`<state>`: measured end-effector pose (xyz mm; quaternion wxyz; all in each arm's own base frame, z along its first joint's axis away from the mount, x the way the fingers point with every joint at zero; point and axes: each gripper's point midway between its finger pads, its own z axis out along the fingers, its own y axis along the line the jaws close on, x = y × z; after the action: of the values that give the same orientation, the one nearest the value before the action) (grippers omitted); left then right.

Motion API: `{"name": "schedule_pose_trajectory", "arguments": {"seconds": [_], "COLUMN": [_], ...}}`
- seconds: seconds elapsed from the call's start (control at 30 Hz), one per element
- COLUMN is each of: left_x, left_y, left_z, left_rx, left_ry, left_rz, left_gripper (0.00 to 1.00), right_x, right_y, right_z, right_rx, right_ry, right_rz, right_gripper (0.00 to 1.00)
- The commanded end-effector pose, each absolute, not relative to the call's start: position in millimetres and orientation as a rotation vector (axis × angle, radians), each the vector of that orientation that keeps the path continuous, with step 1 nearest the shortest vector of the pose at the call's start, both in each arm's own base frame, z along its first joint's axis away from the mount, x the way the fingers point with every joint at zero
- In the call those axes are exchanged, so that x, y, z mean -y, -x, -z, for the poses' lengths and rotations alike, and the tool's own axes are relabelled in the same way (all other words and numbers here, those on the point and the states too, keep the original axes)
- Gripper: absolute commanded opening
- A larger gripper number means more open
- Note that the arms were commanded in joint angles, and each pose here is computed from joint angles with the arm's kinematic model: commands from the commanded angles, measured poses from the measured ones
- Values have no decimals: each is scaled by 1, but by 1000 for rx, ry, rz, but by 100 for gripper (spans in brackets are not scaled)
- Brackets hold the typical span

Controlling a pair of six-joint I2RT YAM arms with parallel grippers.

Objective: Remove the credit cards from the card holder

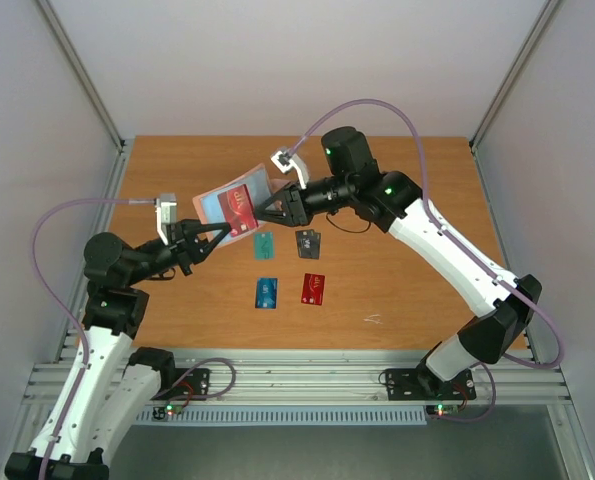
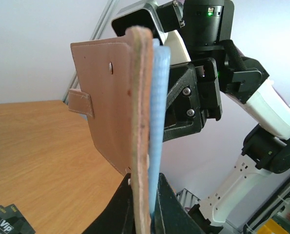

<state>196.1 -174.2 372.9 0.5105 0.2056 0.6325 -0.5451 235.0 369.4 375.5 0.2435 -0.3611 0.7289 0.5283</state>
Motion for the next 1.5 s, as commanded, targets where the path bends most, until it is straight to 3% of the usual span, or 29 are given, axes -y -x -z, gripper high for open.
{"name": "schedule_pose_trajectory", "arguments": {"seconds": [0.0,0.1,0.23,0.37,0.47,0.6,0.87,0.97,1.47], "left_x": [179,179,179,178,176,176,175,175,169], "left_y": [-175,-177,-178,-179,-183,-183,-184,-185,-195], "left_z": [-392,-391,-390,-389,-387,-387,-386,-385,-379], "left_rx": [-1431,-1439,-1442,-1447,-1467,-1467,-1475,-1477,-1490], "left_ry": [-606,-587,-584,-572,-534,-518,-505,-504,-450], "left_rz": [1369,1365,1366,1365,1367,1371,1371,1368,1307], "left_gripper": [0,0,0,0,17,22,15,1,0], "right_x": [-371,-375,-376,-373,-369,-363,-347,-343,-307], "right_y": [-218,-208,-205,-205,-207,-204,-210,-210,-226], "right_z": [-396,-401,-403,-408,-408,-410,-407,-408,-392], "right_rx": [-1897,-1862,-1848,-1830,-1842,-1845,-1886,-1890,-1993], "right_ry": [1075,1126,1141,1140,1127,1131,1098,1090,986], "right_rz": [-1540,-1603,-1609,-1607,-1599,-1584,-1543,-1534,-1438], "right_gripper": [21,17,3,1,1,1,1,1,1]}}
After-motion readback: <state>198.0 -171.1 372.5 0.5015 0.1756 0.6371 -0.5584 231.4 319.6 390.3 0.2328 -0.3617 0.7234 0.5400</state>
